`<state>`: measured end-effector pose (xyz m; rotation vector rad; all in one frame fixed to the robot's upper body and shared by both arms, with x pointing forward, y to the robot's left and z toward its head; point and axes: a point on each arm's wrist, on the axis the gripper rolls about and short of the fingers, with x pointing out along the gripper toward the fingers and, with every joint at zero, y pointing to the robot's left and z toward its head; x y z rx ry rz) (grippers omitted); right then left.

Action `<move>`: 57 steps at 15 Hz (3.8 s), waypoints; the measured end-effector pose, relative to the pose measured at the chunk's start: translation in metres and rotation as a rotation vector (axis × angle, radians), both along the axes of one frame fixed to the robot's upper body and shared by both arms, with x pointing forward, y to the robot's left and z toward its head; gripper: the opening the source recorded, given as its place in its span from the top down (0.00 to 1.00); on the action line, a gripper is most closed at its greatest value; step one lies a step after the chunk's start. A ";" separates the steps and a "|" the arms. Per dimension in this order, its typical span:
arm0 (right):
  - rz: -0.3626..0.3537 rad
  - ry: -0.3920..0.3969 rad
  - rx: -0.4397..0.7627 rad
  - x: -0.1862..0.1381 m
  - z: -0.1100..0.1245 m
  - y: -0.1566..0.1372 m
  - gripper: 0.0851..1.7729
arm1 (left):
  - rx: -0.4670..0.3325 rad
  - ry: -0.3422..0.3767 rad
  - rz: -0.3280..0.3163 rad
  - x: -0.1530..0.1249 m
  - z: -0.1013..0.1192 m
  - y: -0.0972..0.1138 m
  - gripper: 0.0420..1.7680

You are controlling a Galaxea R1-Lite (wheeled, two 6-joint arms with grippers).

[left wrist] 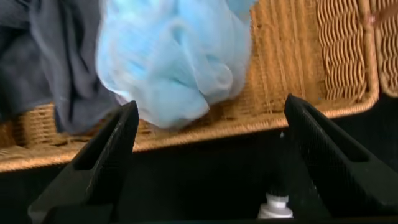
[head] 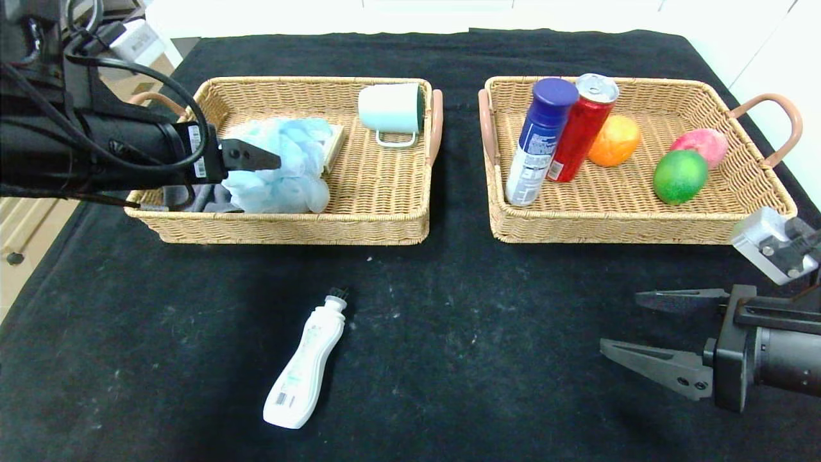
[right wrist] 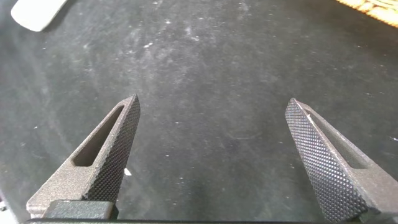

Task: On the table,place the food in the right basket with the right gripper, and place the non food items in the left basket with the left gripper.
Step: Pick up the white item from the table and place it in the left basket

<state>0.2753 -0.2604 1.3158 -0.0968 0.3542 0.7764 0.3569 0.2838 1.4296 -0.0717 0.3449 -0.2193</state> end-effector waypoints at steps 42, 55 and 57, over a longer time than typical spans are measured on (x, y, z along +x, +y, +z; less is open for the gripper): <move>0.015 -0.011 0.004 -0.004 0.002 0.002 0.04 | 0.448 0.406 -0.128 -0.047 -0.120 -0.095 0.27; 0.026 -0.003 0.000 -0.004 0.000 0.004 0.04 | 0.453 0.414 -0.132 -0.046 -0.123 -0.096 0.64; 0.028 -0.002 0.000 -0.004 0.000 0.004 0.04 | 0.455 0.416 -0.136 -0.046 -0.124 -0.098 0.64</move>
